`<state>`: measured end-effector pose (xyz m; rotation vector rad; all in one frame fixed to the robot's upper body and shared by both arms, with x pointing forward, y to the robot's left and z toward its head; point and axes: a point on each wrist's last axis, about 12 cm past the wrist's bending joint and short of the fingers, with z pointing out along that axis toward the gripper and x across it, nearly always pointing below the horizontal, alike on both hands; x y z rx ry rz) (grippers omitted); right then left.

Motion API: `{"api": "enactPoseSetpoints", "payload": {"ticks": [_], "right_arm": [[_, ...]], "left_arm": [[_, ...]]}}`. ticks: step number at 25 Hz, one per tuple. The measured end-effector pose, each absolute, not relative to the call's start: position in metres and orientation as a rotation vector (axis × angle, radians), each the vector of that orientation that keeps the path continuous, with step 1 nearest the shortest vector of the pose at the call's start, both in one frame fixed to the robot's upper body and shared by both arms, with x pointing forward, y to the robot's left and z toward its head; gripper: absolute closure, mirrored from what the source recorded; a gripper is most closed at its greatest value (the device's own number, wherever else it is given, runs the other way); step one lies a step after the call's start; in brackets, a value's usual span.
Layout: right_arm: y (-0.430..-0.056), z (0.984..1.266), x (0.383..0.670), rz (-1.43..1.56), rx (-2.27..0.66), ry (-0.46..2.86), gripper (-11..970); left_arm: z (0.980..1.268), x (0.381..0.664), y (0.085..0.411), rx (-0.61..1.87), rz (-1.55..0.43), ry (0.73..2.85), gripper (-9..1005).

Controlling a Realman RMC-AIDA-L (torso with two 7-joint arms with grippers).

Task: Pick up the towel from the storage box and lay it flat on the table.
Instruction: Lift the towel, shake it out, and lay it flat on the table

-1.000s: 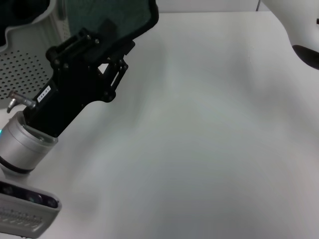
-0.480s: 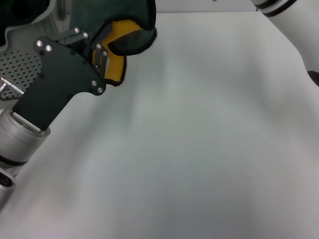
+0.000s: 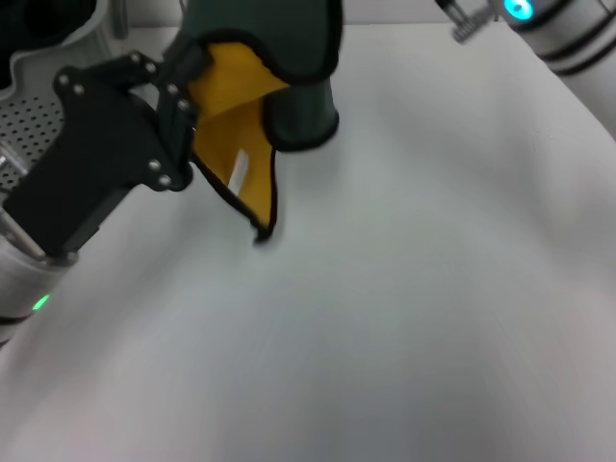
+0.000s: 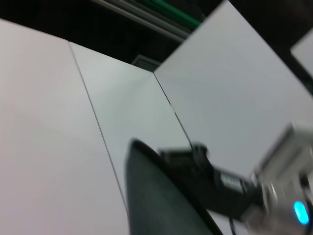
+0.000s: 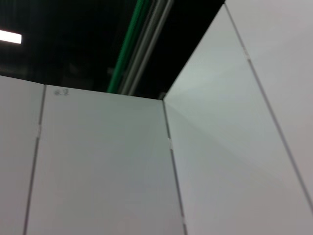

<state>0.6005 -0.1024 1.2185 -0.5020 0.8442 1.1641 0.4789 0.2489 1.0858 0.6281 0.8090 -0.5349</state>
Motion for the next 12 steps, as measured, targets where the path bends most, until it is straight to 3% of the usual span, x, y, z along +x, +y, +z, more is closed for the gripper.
{"api": "enactPoseSetpoints", "payload": {"ticks": [5,12], "right_arm": [[-0.128,1.195,0.600,1.156,-0.510,0.902,958],[-0.151,1.176,0.590,1.123,-0.680,0.955,958]], "left_arm": [[1.102,0.476,0.274,0.441,-0.788,0.826,985],[1.122,0.501,0.302,0.189,-1.109,0.899,981]]}}
